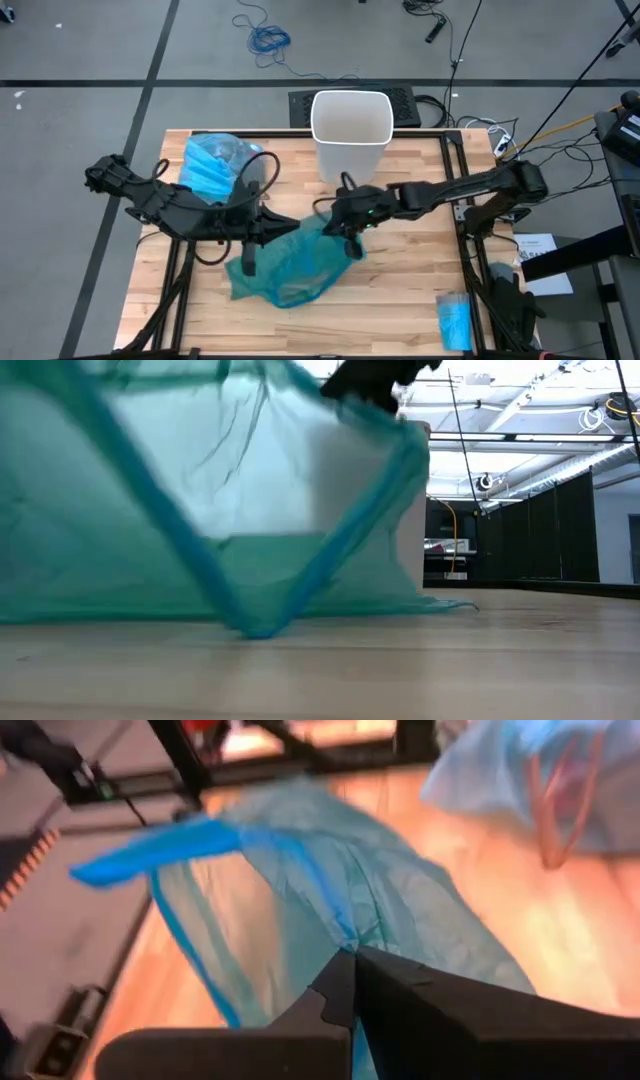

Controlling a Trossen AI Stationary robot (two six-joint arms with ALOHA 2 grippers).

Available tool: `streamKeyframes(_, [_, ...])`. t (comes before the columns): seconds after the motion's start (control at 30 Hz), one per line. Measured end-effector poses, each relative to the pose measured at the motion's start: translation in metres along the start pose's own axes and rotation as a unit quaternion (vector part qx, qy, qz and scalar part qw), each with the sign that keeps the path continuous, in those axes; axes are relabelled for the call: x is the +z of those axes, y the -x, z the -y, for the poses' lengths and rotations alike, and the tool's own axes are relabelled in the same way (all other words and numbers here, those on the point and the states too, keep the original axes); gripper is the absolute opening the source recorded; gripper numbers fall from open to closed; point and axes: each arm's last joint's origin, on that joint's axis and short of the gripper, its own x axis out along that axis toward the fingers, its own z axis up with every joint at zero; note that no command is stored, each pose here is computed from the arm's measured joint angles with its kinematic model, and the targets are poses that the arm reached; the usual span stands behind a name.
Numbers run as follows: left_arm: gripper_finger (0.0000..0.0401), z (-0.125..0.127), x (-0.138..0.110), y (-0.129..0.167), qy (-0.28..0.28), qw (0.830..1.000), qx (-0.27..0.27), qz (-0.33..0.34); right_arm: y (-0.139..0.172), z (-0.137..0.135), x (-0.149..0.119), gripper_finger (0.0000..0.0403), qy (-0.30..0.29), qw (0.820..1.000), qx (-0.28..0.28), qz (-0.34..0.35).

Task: Place trash/remove bag and relplace
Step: Insert the new blue trash bag into the white trash bin

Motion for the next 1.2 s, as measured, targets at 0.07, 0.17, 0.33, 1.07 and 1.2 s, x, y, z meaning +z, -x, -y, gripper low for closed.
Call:
streamKeyframes(0.07, [0.0,-0.001,0.002,0.003,0.0,1.0,-0.002,0.002,0.015,-0.003,0.007,0.0,-0.006,1.0,-0.001,0.024])
streamKeyframes(0.17, [0.0,-0.001,0.003,0.004,-0.015,1.0,-0.003,0.003,0.037,-0.006,0.017,0.0,-0.011,0.998,-0.003,0.059])
streamKeyframes(0.33, [0.0,-0.002,0.002,0.003,-0.024,1.0,-0.001,0.002,0.068,-0.011,0.037,0.0,-0.021,0.994,0.005,0.11])
streamKeyframes(1.07, [0.0,-0.013,0.005,-0.003,-0.088,0.994,0.07,0.017,0.224,-0.038,0.135,0.0,0.096,0.973,-0.133,0.16])
streamKeyframes(1.2, [0.0,-0.027,0.004,-0.015,-0.098,0.99,0.105,0.005,0.253,-0.039,0.131,0.0,0.071,0.97,-0.152,0.174])
